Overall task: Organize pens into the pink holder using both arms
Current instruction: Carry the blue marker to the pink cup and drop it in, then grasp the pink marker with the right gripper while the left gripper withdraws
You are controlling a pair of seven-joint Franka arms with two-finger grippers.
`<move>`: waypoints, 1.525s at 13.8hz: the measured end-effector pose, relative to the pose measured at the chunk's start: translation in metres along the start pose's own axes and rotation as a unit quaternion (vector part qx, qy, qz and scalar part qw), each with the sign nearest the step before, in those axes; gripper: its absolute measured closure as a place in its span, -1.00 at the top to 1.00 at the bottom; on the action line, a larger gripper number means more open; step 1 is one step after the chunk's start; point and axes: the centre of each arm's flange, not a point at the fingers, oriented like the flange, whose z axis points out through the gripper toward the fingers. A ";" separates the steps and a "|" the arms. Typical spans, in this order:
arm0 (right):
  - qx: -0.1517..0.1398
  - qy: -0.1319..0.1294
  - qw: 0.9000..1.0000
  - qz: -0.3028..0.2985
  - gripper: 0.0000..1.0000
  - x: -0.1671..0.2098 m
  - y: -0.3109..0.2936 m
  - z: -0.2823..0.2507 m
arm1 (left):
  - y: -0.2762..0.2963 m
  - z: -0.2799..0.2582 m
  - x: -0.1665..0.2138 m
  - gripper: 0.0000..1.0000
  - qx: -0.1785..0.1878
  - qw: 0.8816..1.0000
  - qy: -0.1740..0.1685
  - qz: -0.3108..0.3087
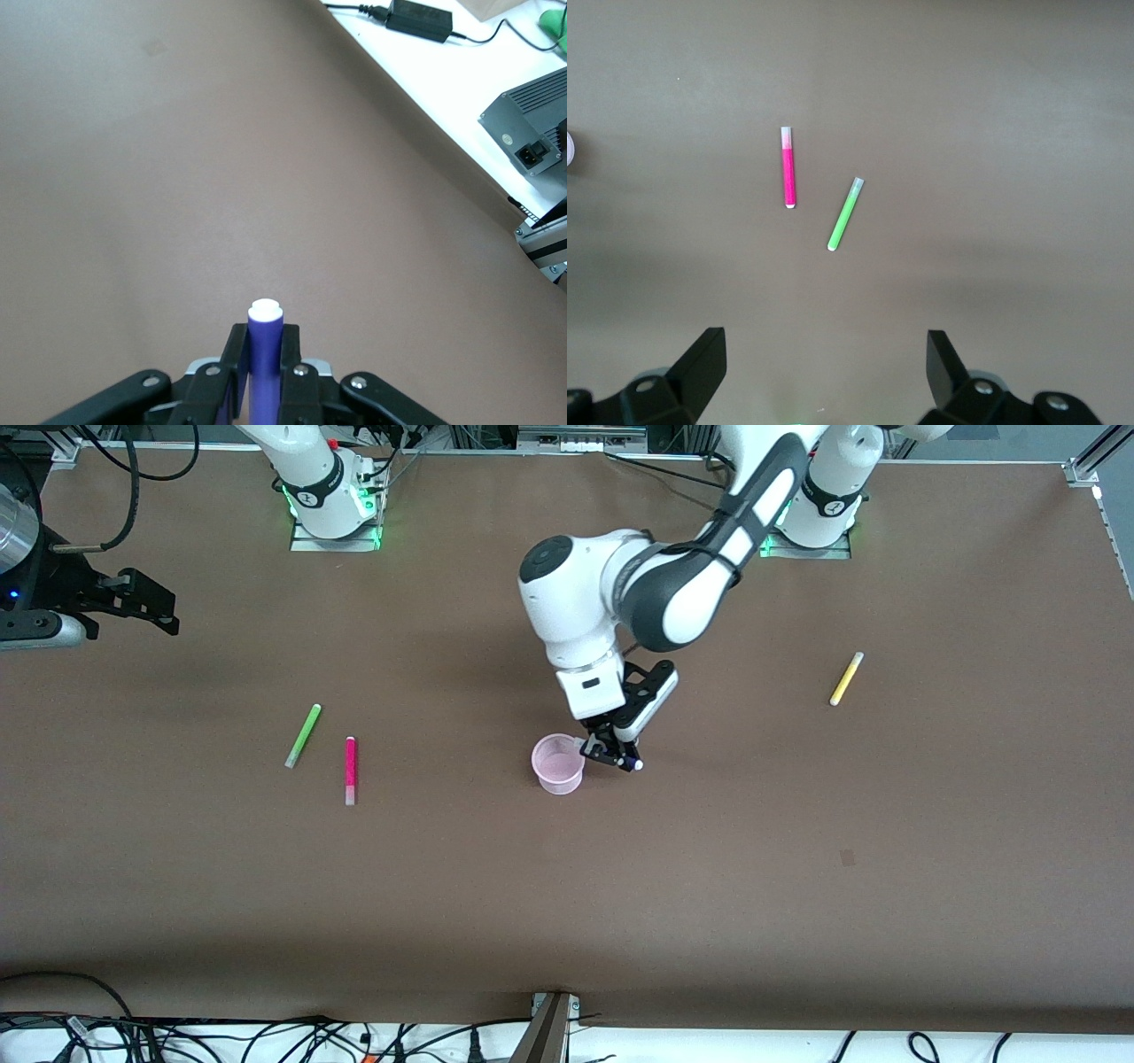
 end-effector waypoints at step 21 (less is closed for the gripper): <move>0.038 -0.072 0.997 -0.016 1.00 0.076 -0.075 0.199 | 0.001 0.013 -0.071 0.49 -0.016 0.996 0.092 -0.008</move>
